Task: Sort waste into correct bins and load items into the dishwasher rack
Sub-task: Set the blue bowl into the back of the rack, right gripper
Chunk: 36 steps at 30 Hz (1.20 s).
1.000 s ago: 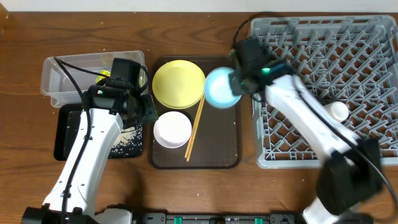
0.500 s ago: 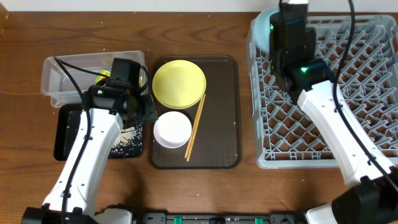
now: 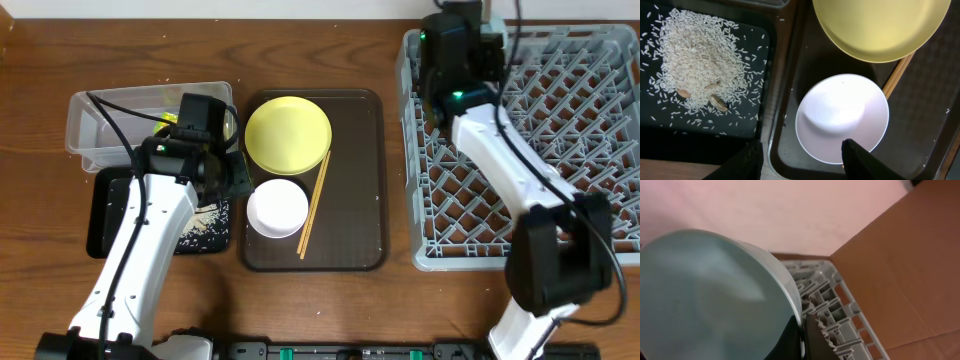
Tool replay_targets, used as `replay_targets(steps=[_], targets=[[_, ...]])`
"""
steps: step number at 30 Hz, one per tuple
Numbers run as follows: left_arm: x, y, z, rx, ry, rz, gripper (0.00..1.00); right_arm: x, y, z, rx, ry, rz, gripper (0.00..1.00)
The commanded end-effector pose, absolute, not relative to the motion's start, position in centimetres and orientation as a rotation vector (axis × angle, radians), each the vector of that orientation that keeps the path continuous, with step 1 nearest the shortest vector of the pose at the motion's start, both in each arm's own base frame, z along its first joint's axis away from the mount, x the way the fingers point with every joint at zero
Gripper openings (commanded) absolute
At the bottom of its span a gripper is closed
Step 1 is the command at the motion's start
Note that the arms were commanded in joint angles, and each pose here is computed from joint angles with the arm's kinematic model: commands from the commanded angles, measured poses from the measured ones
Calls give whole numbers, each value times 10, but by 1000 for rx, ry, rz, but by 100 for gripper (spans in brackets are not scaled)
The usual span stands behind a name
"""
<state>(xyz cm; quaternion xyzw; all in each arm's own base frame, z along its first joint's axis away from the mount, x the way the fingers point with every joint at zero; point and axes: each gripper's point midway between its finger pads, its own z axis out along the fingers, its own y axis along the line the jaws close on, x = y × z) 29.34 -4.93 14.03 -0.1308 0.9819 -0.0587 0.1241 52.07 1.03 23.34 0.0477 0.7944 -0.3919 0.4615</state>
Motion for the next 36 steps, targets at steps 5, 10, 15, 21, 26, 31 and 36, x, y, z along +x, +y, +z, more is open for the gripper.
replay_targets(steps=[5, 10, 15, 21, 26, 31, 36], targets=[[296, -46, 145, -401, 2844, -160, 54, 531, 7, 186, 56, 2012, -1075, 1], [296, -46, 145, -401, 2844, -160, 54, 533, 8, 176, 43, 2026, -1083, 1], [296, -46, 145, -401, 2844, -160, 54, 531, 18, 174, 13, 2032, -1075, 1], [296, -46, 145, -401, 2844, -159, 54, 523, 33, 164, -79, 2081, -1096, 1], [296, -46, 145, -401, 2844, -159, 54, 513, 47, 155, -102, 2112, -1081, 1], [296, -46, 145, -400, 2844, -160, 54, 507, 59, 136, -152, 2191, -999, 1], [296, -46, 145, -401, 2844, -159, 54, 493, 63, 126, -108, 2282, -886, 2]])
